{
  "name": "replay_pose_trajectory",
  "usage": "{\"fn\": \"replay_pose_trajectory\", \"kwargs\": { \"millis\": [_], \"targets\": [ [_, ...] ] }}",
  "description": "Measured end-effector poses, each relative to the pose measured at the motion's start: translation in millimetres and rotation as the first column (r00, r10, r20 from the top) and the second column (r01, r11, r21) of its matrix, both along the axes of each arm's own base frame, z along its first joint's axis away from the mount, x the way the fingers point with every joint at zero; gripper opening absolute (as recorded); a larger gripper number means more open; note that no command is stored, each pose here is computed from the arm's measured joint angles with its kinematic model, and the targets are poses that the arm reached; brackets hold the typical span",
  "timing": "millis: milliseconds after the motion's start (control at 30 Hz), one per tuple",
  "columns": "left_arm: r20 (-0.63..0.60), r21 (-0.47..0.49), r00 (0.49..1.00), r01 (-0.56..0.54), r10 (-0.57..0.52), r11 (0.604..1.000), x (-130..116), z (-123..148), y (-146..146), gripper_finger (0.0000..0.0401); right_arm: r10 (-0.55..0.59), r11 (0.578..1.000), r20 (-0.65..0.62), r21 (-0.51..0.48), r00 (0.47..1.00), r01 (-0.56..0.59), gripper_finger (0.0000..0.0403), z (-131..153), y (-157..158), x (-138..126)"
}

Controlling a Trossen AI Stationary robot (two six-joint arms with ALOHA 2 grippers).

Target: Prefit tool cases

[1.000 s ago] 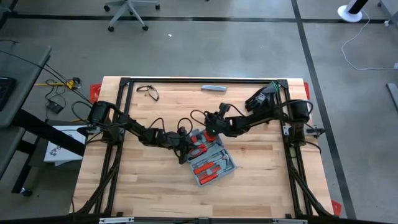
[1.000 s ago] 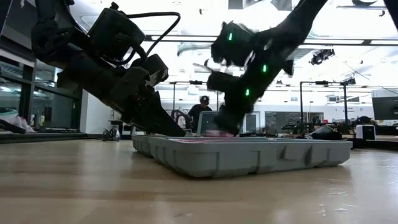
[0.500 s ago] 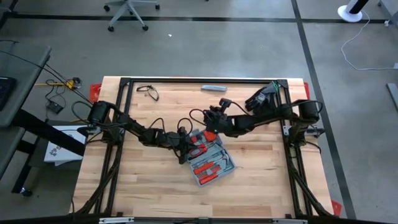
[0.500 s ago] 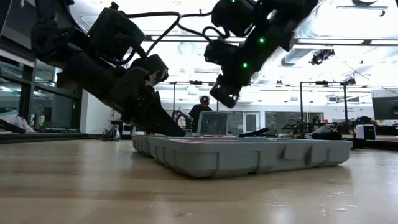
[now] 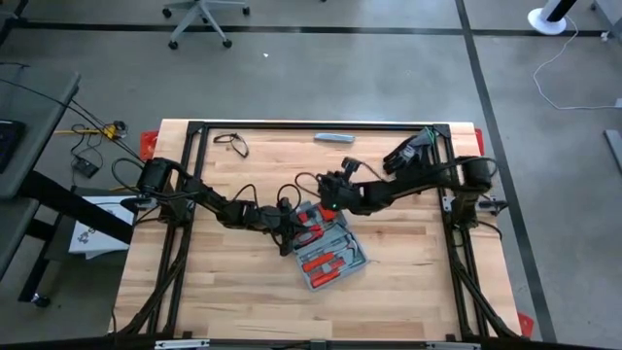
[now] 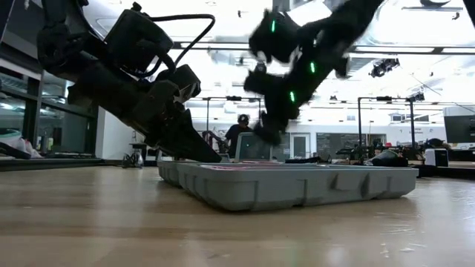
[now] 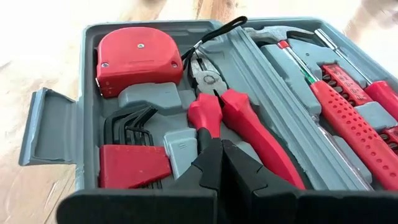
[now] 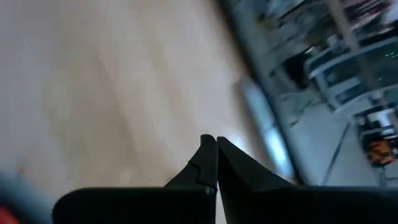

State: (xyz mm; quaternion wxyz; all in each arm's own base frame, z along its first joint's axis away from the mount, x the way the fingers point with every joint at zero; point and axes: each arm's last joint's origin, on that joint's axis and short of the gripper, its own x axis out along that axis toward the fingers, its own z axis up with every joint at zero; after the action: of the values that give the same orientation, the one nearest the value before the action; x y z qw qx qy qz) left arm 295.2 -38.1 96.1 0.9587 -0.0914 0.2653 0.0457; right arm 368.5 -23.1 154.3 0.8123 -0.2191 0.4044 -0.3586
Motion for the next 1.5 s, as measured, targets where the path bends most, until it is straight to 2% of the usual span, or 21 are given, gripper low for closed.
{"fn": "replay_pose_trajectory", "kwargs": {
  "millis": [100, 233, 333, 400, 467, 633, 733, 800, 900, 967, 1067, 1200, 1300, 1433, 1500],
  "targets": [
    [0.0, 0.001, 1.0, -0.001, 0.001, 1.0, 0.0, 0.0, 0.0, 0.0, -0.002, 0.998, 0.067, -0.057, 0.998, 0.006, 0.0, 31.2, 0.5, 0.4],
    [0.0, 0.002, 1.0, -0.003, 0.003, 1.0, 0.0, 0.0, 0.1, 0.0, -0.009, 0.999, 0.076, -0.032, 0.997, 0.011, 0.0, 31.5, -1.7, -1.5],
    [0.001, 0.001, 1.0, -0.002, 0.002, 1.0, 0.0, 0.0, 0.1, 0.0, -0.014, 0.998, 0.118, 0.056, 0.993, 0.007, 0.0, 11.7, -4.2, 1.0],
    [0.0, 0.001, 1.0, -0.002, 0.002, 1.0, 0.0, 0.0, 0.1, 0.0, -0.008, 0.994, 0.073, 0.111, 0.997, 0.0, 0.0, -14.9, -5.0, 0.6],
    [0.0, 0.001, 1.0, -0.001, 0.001, 1.0, 0.0, -0.1, 0.0, 0.0, -0.01, 0.992, 0.03, 0.124, 0.999, 0.007, 0.0, -30.0, -4.9, 0.8],
    [0.0, 0.001, 1.0, -0.002, 0.002, 1.0, 0.0, -0.1, 0.0, 0.0, -0.015, 0.997, 0.004, 0.07, 1.0, 0.015, 0.0, -12.8, -5.8, -0.3],
    [0.0, 0.001, 1.0, -0.002, 0.002, 1.0, 0.0, -0.1, 0.0, 0.0, 0.001, 1.0, 0.109, 0.018, 0.994, -0.003, 0.0, 22.0, -4.8, 3.7],
    [0.0, 0.0, 1.0, -0.001, 0.001, 1.0, 0.0, -0.1, 0.0, 0.0, 0.001, 1.0, 0.133, 0.012, 0.991, -0.003, 0.0, 29.5, -5.0, 2.7],
    [0.0, 0.001, 1.0, -0.002, 0.002, 1.0, 0.0, -0.2, 0.1, 0.0, -0.008, 0.999, 0.116, 0.046, 0.993, 0.003, 0.0, 17.3, -6.5, 1.3],
    [0.0, 0.001, 1.0, -0.002, 0.002, 1.0, 0.0, -0.1, 0.1, 0.0, -0.022, 0.996, 0.159, 0.093, 0.987, 0.007, 0.0, 5.1, -7.2, 4.1],
    [0.0, 0.001, 1.0, -0.002, 0.002, 1.0, 0.0, -0.2, 0.1, 0.0, -0.039, 0.992, 0.096, 0.124, 0.995, 0.027, 0.0, -30.9, -7.1, 4.1],
    [0.0, 0.002, 1.0, -0.003, 0.003, 1.0, 0.0, -0.1, 0.1, 0.0, -0.05, 0.991, 0.094, 0.129, 0.994, 0.038, 0.0, -38.6, -6.8, 6.0],
    [0.001, 0.002, 1.0, -0.005, 0.005, 1.0, 0.1, -0.1, 0.1, 0.0, -0.044, 0.995, 0.078, 0.091, 0.996, 0.037, 0.0, -26.2, -7.5, 1.8],
    [0.006, 0.005, 1.0, -0.005, 0.005, 1.0, 0.7, 0.5, 0.0, 0.0, -0.041, 0.998, 0.153, 0.045, 0.987, 0.034, 0.0, 16.4, -7.9, -4.2],
    [0.021, 0.017, 1.0, 0.002, -0.003, 1.0, 1.3, 1.5, -0.1, 0.0, -0.045, 0.998, 0.141, 0.05, 0.989, 0.038, 0.0, 29.4, -7.8, -12.3]
  ]
}}
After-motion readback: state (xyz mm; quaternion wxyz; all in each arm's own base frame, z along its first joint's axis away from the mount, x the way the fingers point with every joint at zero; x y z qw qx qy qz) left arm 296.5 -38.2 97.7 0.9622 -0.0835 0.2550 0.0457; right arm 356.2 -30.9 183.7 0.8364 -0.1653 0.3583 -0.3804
